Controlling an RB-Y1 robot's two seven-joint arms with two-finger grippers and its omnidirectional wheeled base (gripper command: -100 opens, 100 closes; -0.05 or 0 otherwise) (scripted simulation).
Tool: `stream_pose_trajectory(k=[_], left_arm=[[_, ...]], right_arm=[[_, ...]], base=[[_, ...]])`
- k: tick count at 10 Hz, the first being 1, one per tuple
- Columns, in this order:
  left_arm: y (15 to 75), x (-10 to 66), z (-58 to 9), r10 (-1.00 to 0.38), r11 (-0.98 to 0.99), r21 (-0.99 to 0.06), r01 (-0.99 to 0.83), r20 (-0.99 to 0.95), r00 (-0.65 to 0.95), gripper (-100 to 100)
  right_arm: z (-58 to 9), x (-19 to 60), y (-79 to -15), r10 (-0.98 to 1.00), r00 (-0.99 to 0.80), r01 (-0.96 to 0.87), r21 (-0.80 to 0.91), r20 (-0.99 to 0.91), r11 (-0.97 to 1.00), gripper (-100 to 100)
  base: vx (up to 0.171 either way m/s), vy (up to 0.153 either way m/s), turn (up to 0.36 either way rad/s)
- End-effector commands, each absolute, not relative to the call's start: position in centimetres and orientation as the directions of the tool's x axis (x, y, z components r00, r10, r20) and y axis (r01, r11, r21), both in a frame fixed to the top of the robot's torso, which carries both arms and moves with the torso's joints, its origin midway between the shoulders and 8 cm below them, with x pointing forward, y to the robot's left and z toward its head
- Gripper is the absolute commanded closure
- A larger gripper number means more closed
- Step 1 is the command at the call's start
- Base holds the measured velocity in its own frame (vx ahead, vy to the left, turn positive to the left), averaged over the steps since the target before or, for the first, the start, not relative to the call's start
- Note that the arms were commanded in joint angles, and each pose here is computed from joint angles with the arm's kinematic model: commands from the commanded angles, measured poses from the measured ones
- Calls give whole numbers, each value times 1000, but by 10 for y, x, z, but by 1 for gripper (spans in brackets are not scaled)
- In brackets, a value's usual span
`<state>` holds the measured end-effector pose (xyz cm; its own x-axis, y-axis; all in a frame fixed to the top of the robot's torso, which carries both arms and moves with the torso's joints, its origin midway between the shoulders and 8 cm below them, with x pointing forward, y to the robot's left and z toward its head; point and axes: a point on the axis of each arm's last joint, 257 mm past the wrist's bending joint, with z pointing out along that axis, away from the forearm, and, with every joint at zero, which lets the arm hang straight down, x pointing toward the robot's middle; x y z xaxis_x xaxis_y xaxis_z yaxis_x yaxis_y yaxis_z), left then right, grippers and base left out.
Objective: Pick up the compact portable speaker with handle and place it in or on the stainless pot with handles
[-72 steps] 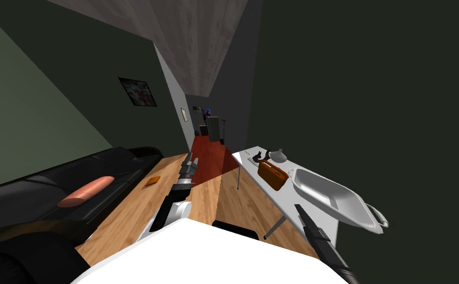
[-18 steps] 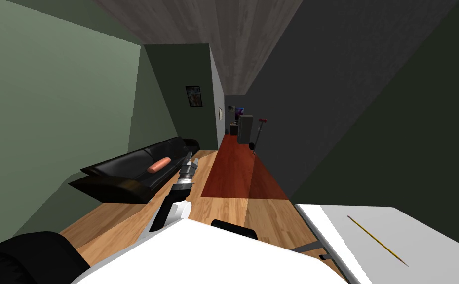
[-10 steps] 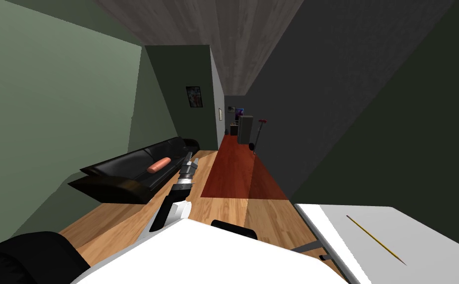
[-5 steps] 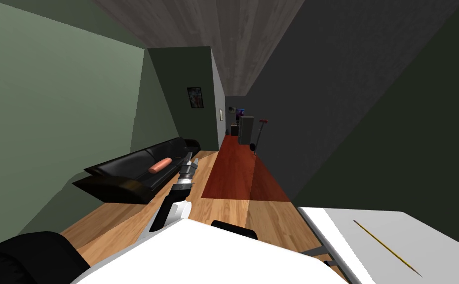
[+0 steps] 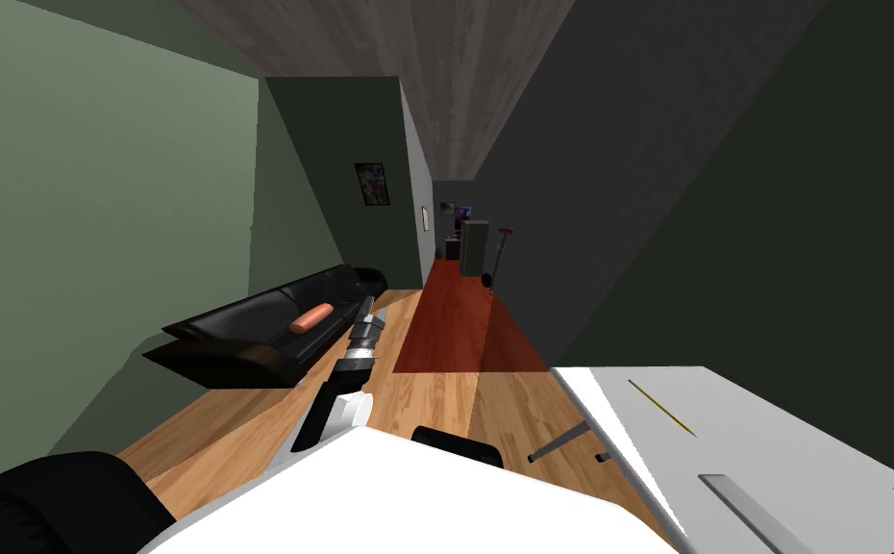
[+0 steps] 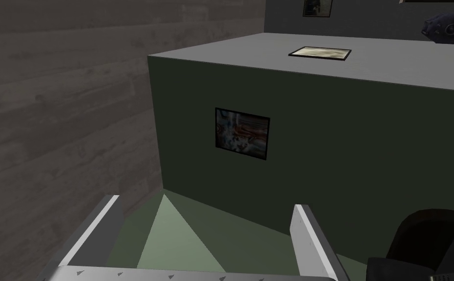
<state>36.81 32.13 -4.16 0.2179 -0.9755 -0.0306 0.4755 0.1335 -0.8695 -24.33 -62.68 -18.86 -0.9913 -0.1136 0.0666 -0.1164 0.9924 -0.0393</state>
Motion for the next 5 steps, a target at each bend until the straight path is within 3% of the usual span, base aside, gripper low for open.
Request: stream_pose_trajectory(k=[1,5], left_arm=[[321,368,-42,-975,134,-870,476,-31,218,0],[321,368,-42,-975,133,-870,475,-31,218,0]], right_arm=[[-184,-255,-627,-124,-988,-127,-37,89,991,100],[-172,-270,-628,-165,-979,-169,-23,121,985,100]], base=[[-270,-95,-70],[-239,-63,-24]])
